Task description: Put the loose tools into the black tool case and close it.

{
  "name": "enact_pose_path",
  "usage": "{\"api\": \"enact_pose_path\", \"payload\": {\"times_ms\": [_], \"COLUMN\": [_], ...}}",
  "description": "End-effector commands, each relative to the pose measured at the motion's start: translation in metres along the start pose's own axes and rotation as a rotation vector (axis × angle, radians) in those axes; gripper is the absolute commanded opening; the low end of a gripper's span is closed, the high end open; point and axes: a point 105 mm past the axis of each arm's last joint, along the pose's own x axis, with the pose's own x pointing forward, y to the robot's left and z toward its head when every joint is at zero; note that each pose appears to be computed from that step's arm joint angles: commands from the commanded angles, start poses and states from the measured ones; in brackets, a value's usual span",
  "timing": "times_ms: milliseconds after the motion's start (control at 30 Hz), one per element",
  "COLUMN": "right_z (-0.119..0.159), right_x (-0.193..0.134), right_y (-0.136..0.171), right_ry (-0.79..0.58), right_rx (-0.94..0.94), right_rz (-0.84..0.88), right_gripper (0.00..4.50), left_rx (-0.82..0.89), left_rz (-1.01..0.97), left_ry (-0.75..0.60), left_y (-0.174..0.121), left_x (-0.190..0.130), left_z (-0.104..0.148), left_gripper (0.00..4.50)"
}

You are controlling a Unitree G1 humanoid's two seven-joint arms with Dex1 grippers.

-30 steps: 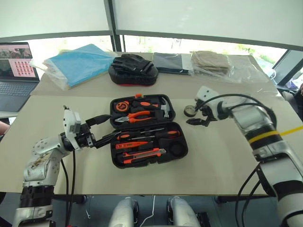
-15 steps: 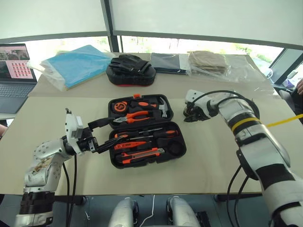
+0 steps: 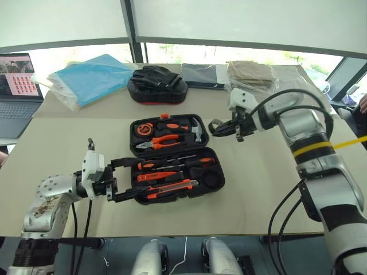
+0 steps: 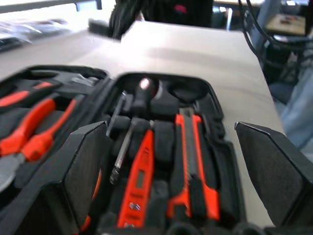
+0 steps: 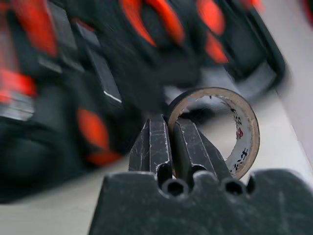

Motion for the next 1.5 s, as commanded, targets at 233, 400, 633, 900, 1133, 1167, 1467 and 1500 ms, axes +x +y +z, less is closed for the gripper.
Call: {"api": "enact_pose_path", "payload": {"times_ms": [233,400,633,900,1133,1167,1467,1500], "right_z": [-0.030,-0.039,-0.056,-0.051,-0.018,-0.014,-0.047,-0.050], "right_x": [0.029,0.033,0.039,0.041,0.008,0.002,-0.023,-0.018], "right_y": [0.065,0.071,0.079,0.082,0.080,0.078,-0.016,-0.020], "right_ry": [0.178,0.221,0.294,0.282,0.147,0.120,0.026,0.031], "right_rx": [0.088,0.127,0.146,0.139,0.098,0.103,0.013,-0.030], "right_rz": [0.087,0.087,0.122,0.143,0.237,0.240,-0.332,-0.367], "right_gripper": [0.10,0.10,0.10,1.61,3.57,3.57,2.18,1.86], "left_rx": [0.052,0.052,0.058,0.067,0.052,0.046,-0.126,-0.149], "left_rz": [-0.020,-0.012,0.008,0.030,0.088,0.113,0.584,0.633], "left_ry": [0.030,0.035,0.038,0.038,0.052,0.050,0.097,0.157], "left_y": [-0.002,-0.001,0.002,0.004,0.009,0.012,0.064,0.067], "left_x": [-0.001,-0.002,-0.004,-0.005,-0.014,-0.017,-0.057,-0.059], "left_z": [-0.002,-0.002,-0.001,0.000,-0.001,0.000,-0.019,-0.029], "left_gripper": [4.50,4.50,4.50,4.50,4.50,4.50,3.42,3.07]}}
